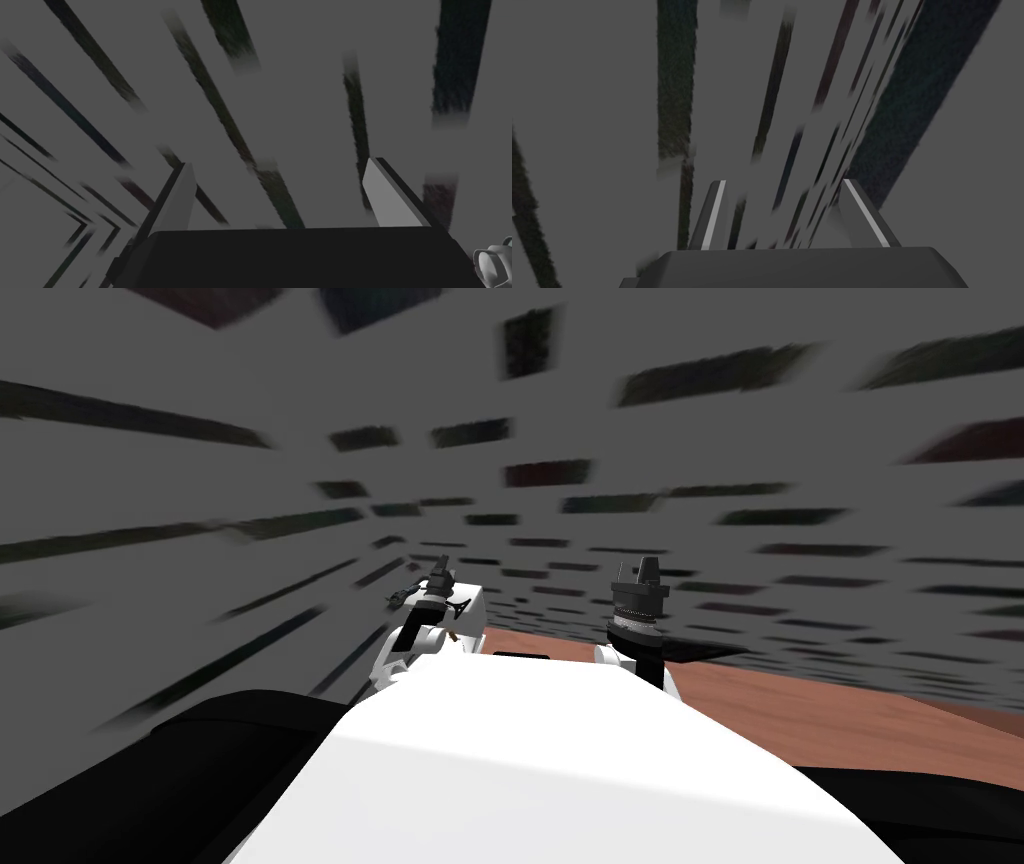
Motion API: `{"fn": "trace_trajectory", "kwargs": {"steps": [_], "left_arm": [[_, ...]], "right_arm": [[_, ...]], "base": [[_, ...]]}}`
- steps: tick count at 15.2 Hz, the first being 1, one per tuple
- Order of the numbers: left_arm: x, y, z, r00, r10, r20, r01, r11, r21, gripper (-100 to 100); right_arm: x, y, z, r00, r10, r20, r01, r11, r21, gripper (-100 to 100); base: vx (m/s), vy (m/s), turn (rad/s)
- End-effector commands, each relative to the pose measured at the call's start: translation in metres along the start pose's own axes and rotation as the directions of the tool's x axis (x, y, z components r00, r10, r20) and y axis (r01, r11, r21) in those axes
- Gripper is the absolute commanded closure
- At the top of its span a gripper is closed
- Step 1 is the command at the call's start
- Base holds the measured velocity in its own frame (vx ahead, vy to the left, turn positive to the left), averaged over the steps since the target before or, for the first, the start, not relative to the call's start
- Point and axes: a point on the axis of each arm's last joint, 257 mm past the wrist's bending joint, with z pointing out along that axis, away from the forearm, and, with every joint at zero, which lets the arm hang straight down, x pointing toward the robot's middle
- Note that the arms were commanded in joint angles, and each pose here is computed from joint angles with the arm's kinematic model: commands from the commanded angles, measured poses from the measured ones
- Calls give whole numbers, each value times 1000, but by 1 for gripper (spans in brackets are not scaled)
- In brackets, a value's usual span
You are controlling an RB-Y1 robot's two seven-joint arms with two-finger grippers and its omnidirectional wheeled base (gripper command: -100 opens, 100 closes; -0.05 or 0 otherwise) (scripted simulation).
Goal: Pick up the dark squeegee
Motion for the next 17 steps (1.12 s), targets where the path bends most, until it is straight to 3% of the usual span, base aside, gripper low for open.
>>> {"fn": "trace_trajectory", "kwargs": {"steps": [1, 8, 17], "left_arm": [[0, 10, 1, 1000, 6, -2, -6, 999, -39, -100], [-6, 40, 1, 999, 36, -12, -37, 987, -158, -100], [-19, 86, -7, 997, 70, -22, -73, 936, -343, -100]], "right_arm": [[0, 0, 0, 1000, 0, 0, 0, 1000, 0, 0], [0, 0, 0, 1000, 0, 0, 0, 1000, 0, 0], [0, 0, 0, 1000, 0, 0, 0, 1000, 0, 0]], "base": [[25, 1, 2], [29, 2, 3], [34, 0, 4]]}}
